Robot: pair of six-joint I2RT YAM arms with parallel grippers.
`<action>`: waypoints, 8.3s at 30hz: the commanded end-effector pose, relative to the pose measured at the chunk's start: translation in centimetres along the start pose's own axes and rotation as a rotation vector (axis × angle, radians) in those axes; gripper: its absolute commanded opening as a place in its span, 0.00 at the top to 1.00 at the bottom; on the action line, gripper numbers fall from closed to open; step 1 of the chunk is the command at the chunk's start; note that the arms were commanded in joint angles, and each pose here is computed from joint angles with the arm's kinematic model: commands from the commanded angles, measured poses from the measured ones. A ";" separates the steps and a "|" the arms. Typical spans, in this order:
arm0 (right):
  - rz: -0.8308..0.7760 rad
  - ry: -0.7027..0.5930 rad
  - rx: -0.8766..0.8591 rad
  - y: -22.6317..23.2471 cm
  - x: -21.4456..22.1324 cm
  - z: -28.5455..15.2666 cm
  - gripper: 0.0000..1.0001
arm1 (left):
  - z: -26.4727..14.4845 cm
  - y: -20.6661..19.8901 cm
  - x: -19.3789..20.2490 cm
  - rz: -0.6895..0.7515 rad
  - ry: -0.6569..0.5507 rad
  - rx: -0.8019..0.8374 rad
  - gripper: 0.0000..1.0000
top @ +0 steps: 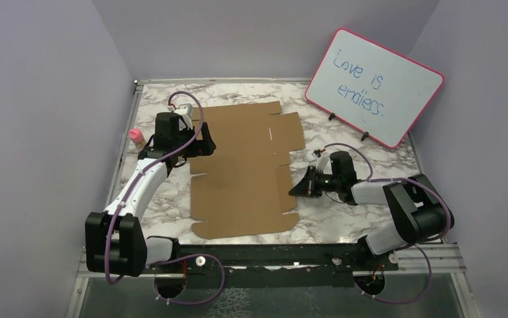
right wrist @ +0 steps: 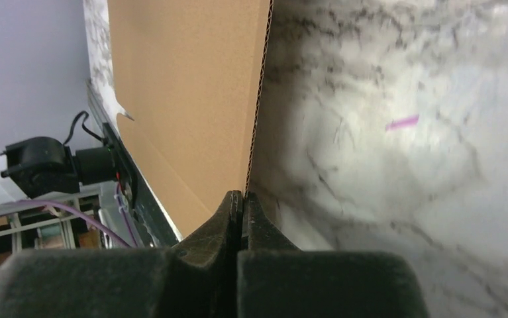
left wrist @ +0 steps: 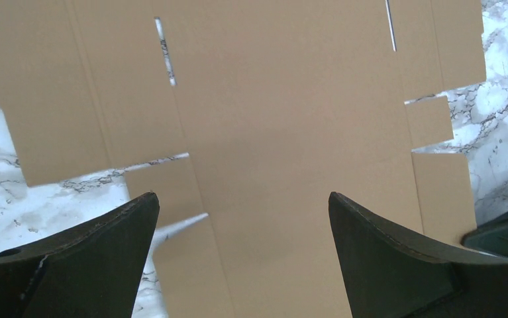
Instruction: Fold the paper box
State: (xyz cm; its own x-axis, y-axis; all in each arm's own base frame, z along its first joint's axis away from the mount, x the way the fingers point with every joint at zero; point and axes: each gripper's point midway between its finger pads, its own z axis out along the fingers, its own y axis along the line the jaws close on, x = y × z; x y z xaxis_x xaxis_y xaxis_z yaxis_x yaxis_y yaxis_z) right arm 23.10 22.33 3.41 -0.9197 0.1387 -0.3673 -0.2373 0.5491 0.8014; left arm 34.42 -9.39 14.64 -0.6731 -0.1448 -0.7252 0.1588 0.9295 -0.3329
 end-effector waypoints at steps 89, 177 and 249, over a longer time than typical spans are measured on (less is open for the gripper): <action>0.005 -0.368 0.273 -7.1 -16.0 -11.2 0.52 | 10.3 0.3 -5.8 -0.168 0.139 0.241 0.08; -0.282 -0.339 0.324 1.0 -19.1 10.6 0.26 | 15.5 -2.5 -6.6 0.099 0.198 -0.215 0.31; -0.243 -0.163 0.090 2.7 -6.7 8.2 0.16 | 6.7 5.6 4.9 -0.280 0.316 0.010 0.31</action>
State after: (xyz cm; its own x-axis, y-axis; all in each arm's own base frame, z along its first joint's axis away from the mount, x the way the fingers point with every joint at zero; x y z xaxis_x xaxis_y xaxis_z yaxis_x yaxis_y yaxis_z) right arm 30.97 29.59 4.78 -0.7822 0.1169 -0.6119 -0.4079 0.6462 0.6450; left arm 36.33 -5.61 4.44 -0.8601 -0.3128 -0.4029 -0.1266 0.8961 -0.4254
